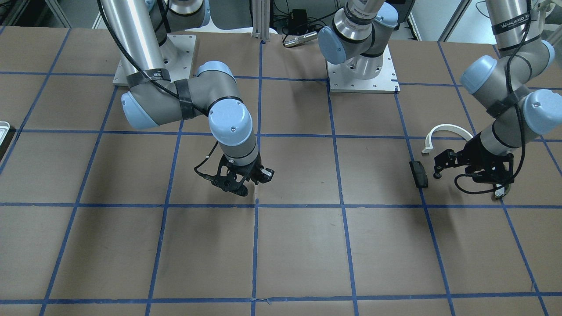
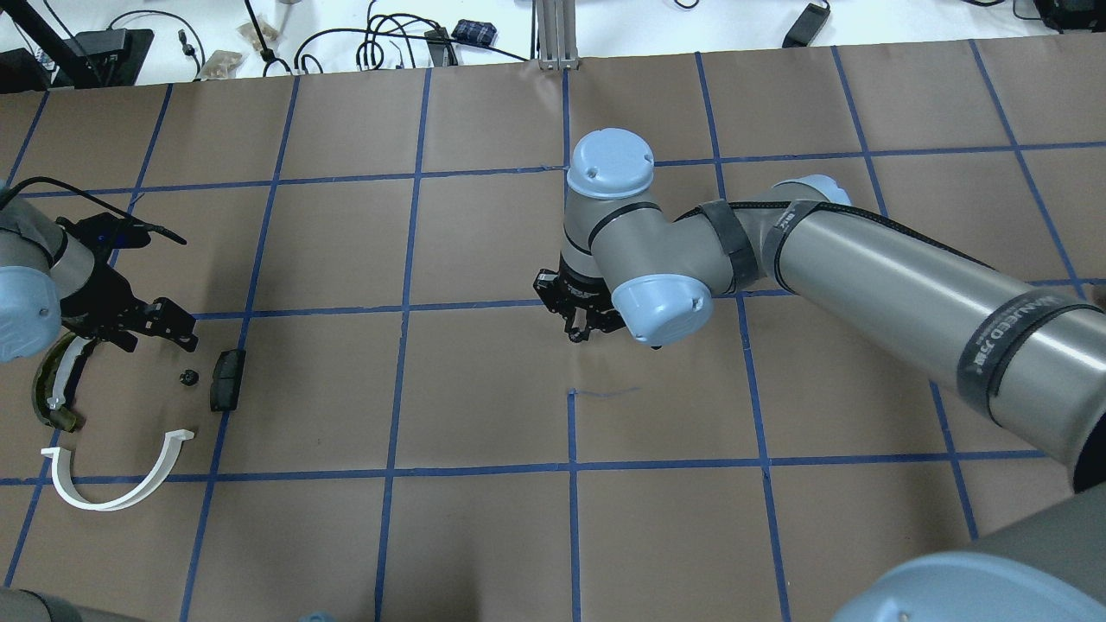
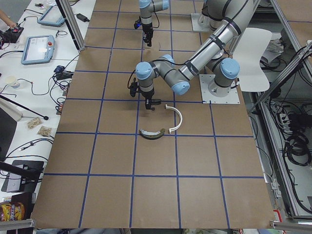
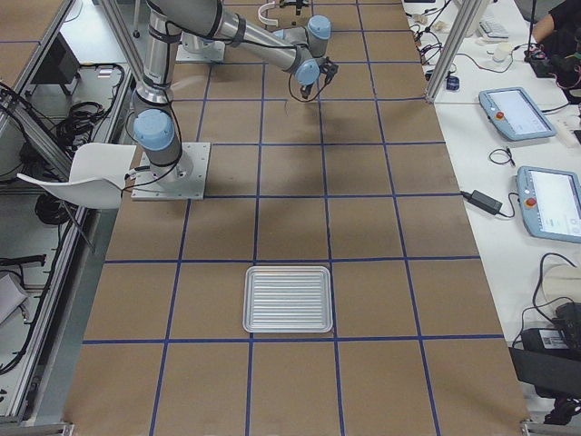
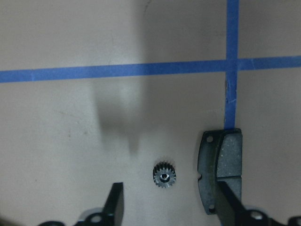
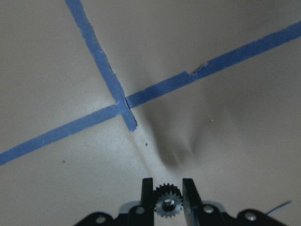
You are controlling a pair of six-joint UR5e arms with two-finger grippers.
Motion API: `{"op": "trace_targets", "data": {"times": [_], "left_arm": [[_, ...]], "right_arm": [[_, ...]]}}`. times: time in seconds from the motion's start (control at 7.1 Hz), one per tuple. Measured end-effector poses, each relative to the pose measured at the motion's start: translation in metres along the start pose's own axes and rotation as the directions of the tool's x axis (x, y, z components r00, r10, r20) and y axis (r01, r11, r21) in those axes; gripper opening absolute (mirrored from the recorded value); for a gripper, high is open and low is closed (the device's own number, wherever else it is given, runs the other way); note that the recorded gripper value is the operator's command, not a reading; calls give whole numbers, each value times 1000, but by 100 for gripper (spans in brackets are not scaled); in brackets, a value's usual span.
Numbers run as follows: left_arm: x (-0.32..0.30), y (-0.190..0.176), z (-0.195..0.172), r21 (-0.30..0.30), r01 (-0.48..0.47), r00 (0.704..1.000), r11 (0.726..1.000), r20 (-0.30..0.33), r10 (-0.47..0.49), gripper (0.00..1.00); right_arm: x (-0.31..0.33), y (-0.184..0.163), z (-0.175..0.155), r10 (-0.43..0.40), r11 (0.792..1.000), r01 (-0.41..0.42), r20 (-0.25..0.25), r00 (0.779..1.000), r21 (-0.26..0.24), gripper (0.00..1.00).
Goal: Place bearing gear from tray to pile
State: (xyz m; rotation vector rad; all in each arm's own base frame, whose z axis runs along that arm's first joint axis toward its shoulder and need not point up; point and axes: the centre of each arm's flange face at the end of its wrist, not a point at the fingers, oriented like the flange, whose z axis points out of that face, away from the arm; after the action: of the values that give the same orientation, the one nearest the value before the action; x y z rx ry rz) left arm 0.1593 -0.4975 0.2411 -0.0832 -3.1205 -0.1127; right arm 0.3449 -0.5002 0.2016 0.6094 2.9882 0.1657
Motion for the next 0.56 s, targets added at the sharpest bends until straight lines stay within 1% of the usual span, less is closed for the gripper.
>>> {"op": "trace_targets", "data": {"times": [0.14, 0.28, 0.56], "left_arm": [[27, -10, -15, 19, -3, 1000, 1000, 18, 3, 96], [64, -20, -28, 36, 5, 1000, 999, 31, -6, 96], [138, -30, -36, 48, 61, 997, 997, 34, -63, 96]], "right_arm": [[-5, 11, 6, -9, 1000, 9, -8, 1000, -6, 71], [-8, 16, 9, -17, 1000, 17, -10, 1000, -3, 100], [-8, 7, 1, -45, 998, 45, 11, 999, 39, 100]]}}
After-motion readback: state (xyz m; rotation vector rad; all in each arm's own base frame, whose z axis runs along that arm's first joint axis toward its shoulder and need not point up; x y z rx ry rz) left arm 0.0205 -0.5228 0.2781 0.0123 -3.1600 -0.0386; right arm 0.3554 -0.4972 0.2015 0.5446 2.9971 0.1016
